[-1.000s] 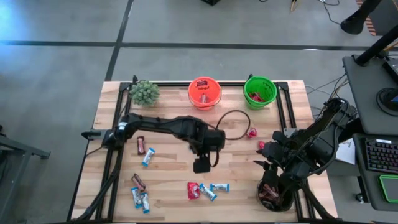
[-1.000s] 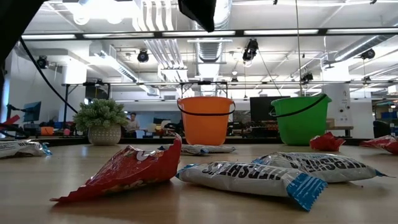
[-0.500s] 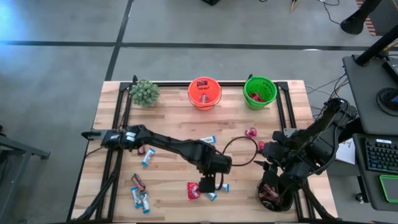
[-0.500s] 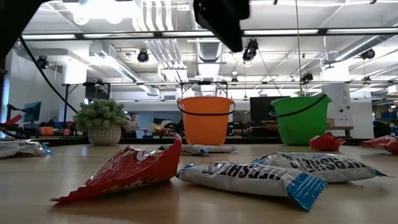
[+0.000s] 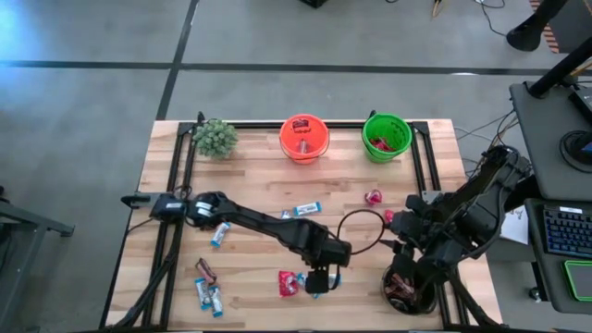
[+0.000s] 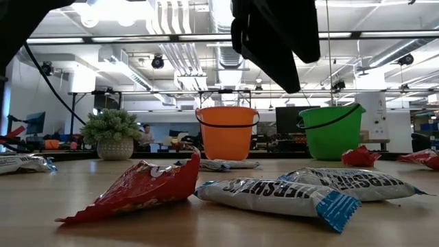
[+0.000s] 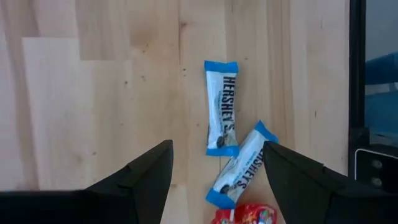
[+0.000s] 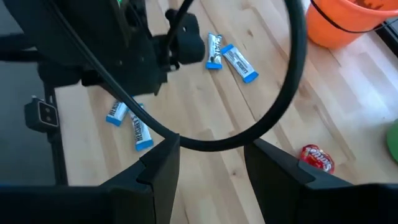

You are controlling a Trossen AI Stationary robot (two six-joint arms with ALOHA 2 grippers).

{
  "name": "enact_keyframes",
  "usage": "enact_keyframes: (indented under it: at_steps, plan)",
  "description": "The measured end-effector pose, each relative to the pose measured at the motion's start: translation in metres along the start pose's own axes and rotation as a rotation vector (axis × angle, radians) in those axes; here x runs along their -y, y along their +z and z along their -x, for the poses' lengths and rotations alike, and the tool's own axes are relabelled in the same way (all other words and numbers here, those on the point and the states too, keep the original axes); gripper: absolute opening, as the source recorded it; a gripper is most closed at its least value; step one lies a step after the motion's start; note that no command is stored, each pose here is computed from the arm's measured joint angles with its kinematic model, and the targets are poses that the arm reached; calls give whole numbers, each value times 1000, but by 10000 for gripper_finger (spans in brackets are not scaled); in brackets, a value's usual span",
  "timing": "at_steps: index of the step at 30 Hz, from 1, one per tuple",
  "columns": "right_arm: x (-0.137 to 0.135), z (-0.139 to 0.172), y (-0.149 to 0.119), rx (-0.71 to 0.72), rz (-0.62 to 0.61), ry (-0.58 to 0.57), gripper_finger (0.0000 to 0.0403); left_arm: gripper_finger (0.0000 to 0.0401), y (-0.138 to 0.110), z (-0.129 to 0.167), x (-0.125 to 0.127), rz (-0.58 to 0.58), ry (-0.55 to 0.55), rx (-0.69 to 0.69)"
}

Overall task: Organize candy in baskets
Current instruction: Put the white chocolate bar into the orange bucket

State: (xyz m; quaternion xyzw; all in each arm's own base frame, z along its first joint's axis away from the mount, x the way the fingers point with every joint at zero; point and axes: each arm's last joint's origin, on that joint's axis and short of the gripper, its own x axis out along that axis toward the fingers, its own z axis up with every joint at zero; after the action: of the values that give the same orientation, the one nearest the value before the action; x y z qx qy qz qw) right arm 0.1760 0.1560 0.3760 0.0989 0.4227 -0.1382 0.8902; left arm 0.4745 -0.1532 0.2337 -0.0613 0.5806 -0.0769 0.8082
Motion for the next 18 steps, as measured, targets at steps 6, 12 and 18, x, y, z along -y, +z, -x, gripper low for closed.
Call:
enact_keyframes:
  at_steps: [6, 12, 18]
  plan:
    - [0, 8, 6, 17, 6, 27, 169, 231, 0, -16, -1, 17, -2, -15]
    - [0, 11, 9, 24, 10, 39, 169, 231, -2, -35, 5, 12, -36, -39]
    - [0, 12, 9, 25, 11, 40, 169, 231, -2, -43, 6, 20, -47, -43]
